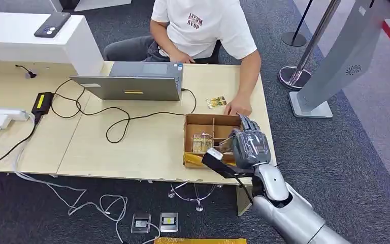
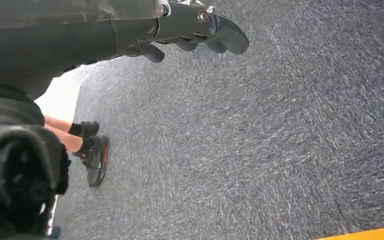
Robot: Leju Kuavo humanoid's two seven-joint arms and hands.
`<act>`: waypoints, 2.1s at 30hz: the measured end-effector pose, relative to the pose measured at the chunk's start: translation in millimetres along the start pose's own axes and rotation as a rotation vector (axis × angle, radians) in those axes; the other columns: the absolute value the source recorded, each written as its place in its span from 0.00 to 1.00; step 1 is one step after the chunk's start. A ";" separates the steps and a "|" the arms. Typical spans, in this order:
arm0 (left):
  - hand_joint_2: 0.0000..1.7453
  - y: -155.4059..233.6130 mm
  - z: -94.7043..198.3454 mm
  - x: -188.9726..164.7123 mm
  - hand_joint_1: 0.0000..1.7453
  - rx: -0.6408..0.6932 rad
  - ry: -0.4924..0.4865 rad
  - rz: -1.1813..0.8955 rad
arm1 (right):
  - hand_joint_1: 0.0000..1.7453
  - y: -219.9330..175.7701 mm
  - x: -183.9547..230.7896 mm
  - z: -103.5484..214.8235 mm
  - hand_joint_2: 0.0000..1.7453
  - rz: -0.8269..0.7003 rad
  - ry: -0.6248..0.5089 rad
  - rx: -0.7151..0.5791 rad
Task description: Pass the card to the sensor for recognition and then transmit it.
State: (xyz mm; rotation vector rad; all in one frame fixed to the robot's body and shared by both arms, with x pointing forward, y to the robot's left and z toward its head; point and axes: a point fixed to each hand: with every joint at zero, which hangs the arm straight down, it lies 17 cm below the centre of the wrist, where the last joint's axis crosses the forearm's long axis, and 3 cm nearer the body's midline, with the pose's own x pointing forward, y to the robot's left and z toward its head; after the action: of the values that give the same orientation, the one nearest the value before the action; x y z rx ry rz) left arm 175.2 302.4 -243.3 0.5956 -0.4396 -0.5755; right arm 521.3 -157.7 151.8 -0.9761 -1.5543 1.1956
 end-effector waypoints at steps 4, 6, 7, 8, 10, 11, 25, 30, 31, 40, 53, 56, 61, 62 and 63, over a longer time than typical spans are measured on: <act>0.00 -0.5 0.3 -0.1 0.00 0.000 0.002 0.000 | 1.00 -23.2 -0.7 -12.6 1.00 -0.014 0.009 -0.053; 0.00 -0.5 0.3 0.3 0.00 0.000 0.002 0.000 | 1.00 -35.4 -1.2 -19.0 1.00 -0.027 0.013 -0.080; 0.00 -0.3 0.2 0.6 0.00 0.000 0.002 0.000 | 1.00 -41.9 -1.4 -22.7 1.00 -0.032 0.014 -0.092; 0.00 -0.2 0.2 0.7 0.00 0.000 0.001 0.000 | 1.00 -47.3 -2.4 -25.9 1.00 -0.035 0.017 -0.101; 0.00 -0.5 0.3 0.7 0.00 0.000 0.002 0.000 | 1.00 -54.1 -3.0 -29.6 1.00 -0.038 0.019 -0.114; 0.00 -0.4 0.3 0.7 0.00 0.000 0.002 0.000 | 1.00 -56.2 -3.5 -30.7 1.00 -0.045 0.022 -0.120; 0.00 -2.4 1.4 3.7 0.00 -0.003 -0.002 -0.001 | 1.00 -80.0 -6.2 -47.4 1.00 -0.079 0.035 -0.161; 0.00 -3.2 1.2 3.9 0.00 -0.010 0.004 -0.008 | 1.00 -99.5 -1.7 -63.0 1.00 -0.062 0.027 -0.189; 0.00 -3.5 1.1 4.6 0.00 -0.013 0.003 -0.012 | 1.00 -108.4 0.1 -68.4 1.00 -0.056 0.025 -0.201; 0.00 -3.8 1.1 8.5 0.00 -0.015 -0.013 -0.030 | 1.00 -130.8 6.1 -86.5 1.00 -0.038 0.032 -0.233; 0.00 -4.9 1.8 11.4 0.00 -0.017 -0.028 -0.032 | 0.00 -168.2 35.6 -135.9 1.00 0.047 0.040 -0.210; 0.00 -5.2 1.7 12.0 0.00 -0.019 -0.032 -0.038 | 0.00 -155.3 26.7 -136.6 1.00 0.052 0.064 -0.185; 0.00 -6.5 1.9 13.6 0.00 -0.027 -0.038 -0.046 | 0.00 -146.5 13.2 -135.8 1.00 0.057 0.097 -0.175; 0.00 -6.5 1.8 14.1 0.00 -0.027 -0.041 -0.050 | 0.00 -145.6 10.7 -135.5 1.00 0.056 0.105 -0.174; 0.00 -6.6 1.9 14.1 0.00 -0.027 -0.041 -0.052 | 0.00 -145.1 9.1 -135.3 1.00 0.055 0.110 -0.175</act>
State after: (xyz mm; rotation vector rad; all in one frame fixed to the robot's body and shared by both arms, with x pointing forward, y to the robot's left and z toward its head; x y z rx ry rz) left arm 182.4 288.5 -243.0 0.5710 -0.4551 -0.6429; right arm 640.9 -146.6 309.9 -1.1855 -1.5729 1.0379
